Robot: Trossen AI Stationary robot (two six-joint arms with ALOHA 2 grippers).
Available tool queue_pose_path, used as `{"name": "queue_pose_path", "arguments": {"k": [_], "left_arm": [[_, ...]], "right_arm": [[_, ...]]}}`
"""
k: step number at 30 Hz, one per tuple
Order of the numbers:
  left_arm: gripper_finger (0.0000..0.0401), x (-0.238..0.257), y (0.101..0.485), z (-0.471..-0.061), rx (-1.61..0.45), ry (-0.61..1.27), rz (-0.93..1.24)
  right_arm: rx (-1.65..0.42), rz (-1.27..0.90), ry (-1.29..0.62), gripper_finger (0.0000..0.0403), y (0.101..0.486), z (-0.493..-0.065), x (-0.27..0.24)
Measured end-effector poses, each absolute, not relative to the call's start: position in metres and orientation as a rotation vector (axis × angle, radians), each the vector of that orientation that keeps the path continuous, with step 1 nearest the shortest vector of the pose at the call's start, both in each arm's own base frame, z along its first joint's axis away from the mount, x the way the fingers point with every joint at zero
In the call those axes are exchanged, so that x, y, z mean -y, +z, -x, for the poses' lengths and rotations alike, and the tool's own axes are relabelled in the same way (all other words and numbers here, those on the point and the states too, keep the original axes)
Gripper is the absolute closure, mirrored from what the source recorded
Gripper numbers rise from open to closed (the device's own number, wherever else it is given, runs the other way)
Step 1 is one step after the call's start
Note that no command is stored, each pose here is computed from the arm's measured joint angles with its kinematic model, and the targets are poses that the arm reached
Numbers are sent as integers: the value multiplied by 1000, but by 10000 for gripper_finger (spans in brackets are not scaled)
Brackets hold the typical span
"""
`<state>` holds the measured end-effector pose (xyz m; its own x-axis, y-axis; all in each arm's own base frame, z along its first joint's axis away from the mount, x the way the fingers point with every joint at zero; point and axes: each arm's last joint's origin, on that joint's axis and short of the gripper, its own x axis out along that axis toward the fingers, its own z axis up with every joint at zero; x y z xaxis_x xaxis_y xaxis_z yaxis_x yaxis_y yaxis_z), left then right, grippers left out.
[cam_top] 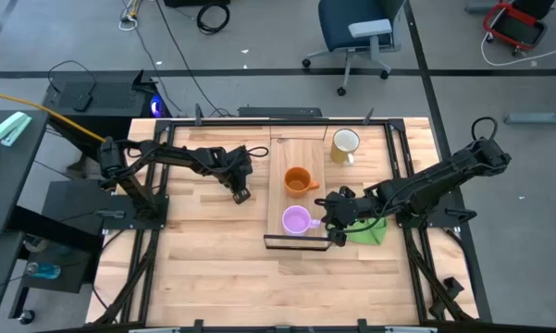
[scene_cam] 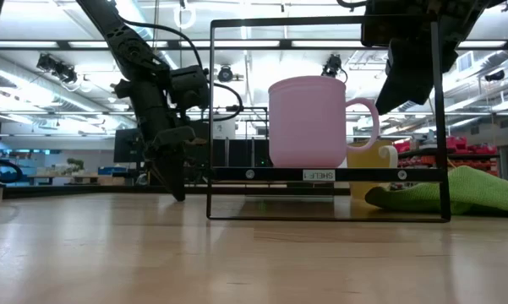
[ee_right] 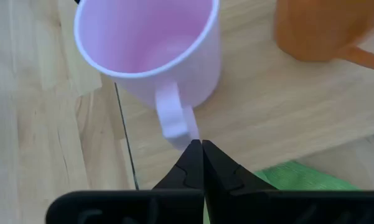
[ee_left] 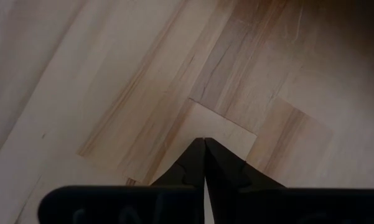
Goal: Stack small to large cups/mugs on shelf
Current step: Adjust the pink mug on the shelf, then put the yellow mug on the shelf
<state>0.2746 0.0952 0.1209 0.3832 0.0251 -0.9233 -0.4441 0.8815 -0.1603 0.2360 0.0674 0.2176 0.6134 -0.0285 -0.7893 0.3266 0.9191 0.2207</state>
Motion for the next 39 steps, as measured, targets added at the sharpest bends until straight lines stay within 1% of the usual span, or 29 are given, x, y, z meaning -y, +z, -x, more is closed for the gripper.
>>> {"name": "queue_pose_path", "arguments": {"k": [4,7,12,16,21,25,28,33,39], "left_arm": [[384,-95,121,-275,-1145,310,418],[376,-95,121,-275,-1145,310,418],[372,-95,121,-275,-1143,310,417],[379,-95,121,-275,-1143,310,417],[384,-95,121,-275,-1142,310,416],[378,-95,121,-275,-1141,306,410],[373,-95,121,-275,-1142,295,393],[377,-98,121,-275,-1146,305,344],[384,-119,124,-269,-1100,321,352]], "right_arm": [[-861,-368,-229,399,224,-233,-63],[-829,-380,-256,396,236,-228,-56],[-707,-360,-358,394,276,-221,-42],[-605,-341,-450,390,312,-215,-27],[-613,-292,-565,375,350,-204,-1],[-602,-279,-679,361,377,-193,23],[-565,-307,-769,357,394,-184,42],[-567,-348,-892,356,407,-168,67],[-599,-399,-976,356,405,-157,87]]}}
